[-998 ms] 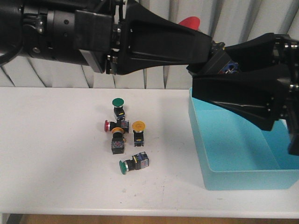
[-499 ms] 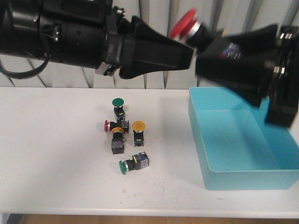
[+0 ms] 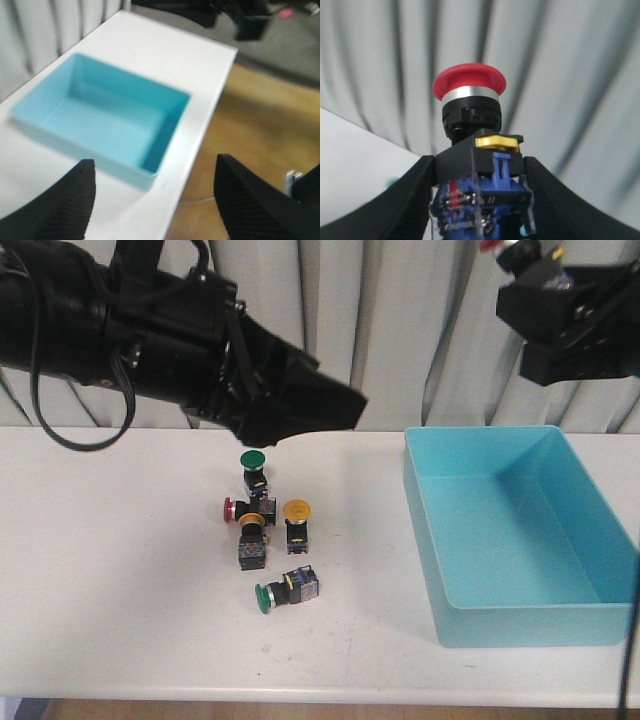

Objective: Pick red and yellow buttons and place in box
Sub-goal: 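Lower the red button into the blue box and open right gripper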

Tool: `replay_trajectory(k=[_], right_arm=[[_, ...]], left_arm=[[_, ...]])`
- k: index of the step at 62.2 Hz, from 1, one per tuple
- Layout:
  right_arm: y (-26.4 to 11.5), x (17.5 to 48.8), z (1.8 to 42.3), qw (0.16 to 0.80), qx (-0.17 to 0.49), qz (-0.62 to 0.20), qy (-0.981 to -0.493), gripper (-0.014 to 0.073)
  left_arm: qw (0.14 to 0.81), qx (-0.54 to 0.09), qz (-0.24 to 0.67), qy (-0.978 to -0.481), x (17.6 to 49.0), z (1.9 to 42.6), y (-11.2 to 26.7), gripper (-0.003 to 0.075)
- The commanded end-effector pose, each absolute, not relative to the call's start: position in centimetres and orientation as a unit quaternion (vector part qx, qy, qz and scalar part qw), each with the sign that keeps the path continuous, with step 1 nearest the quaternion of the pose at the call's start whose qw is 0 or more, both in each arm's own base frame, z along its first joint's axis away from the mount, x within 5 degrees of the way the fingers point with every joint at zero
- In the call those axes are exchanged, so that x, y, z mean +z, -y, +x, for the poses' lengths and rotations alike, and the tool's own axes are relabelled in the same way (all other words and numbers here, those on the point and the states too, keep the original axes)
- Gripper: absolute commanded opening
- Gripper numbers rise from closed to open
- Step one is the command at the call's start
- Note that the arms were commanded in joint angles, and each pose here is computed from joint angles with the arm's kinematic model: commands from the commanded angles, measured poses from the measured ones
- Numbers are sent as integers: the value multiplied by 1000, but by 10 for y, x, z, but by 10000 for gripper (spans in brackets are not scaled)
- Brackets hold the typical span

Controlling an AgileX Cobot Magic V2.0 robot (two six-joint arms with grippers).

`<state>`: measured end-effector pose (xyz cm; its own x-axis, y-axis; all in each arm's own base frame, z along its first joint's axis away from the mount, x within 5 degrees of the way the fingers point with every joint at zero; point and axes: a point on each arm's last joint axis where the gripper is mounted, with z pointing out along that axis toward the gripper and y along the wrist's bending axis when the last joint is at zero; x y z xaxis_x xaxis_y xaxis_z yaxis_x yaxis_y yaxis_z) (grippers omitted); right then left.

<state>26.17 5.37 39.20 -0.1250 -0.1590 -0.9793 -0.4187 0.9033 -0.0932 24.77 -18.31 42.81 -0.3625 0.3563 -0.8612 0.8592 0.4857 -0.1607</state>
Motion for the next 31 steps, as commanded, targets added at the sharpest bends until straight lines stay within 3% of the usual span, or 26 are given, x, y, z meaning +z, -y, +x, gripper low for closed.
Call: replay_trajectory(k=[1,16,31], right_arm=[[-44,375,293,621,57,-157,-766,-10],[-46,261,363,487,65,-112,-864,-6],[-46,192,383,405,74,-77,-908,-6]], left_arm=[[431,-277,382,-769,442,244,174,447],[414,-197,369,-809,432,251,162,347],[401,-162,370,-822,428,253,156,246]])
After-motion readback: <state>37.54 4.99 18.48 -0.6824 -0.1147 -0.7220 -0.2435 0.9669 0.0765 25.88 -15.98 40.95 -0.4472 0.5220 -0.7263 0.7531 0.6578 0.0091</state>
